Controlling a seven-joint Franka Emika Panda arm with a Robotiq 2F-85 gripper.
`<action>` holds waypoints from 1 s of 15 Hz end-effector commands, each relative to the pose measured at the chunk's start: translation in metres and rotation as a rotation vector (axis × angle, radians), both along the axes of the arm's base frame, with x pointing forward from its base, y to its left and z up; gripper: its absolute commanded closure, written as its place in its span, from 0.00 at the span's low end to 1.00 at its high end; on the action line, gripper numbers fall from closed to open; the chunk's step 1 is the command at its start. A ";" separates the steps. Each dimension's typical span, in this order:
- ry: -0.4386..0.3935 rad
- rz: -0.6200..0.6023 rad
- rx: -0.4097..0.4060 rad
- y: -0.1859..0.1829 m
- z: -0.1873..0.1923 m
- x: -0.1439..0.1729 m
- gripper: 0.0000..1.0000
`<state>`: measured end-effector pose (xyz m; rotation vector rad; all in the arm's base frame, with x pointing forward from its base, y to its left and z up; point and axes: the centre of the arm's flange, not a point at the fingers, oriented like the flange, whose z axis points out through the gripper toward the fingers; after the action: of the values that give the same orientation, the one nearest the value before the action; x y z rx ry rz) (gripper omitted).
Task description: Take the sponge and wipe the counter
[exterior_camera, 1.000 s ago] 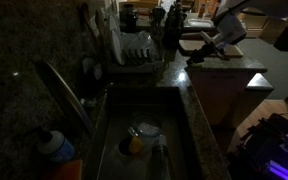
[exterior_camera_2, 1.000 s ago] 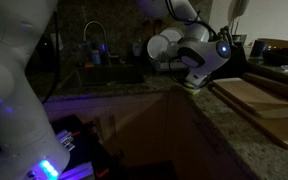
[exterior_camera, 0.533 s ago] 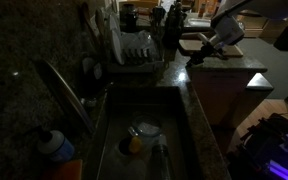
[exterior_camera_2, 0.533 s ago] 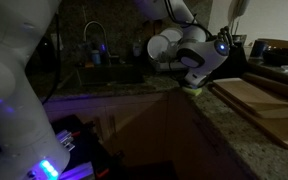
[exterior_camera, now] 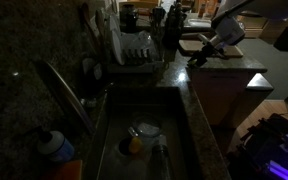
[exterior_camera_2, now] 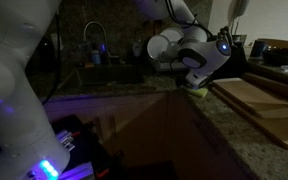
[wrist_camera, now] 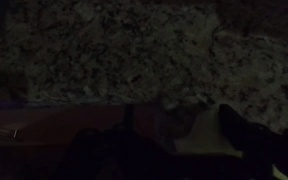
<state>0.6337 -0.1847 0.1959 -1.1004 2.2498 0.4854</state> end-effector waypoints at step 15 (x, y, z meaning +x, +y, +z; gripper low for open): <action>-0.049 -0.241 -0.243 -0.094 0.039 -0.040 0.00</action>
<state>0.6152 -0.2653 0.2179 -1.0146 2.3633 0.2304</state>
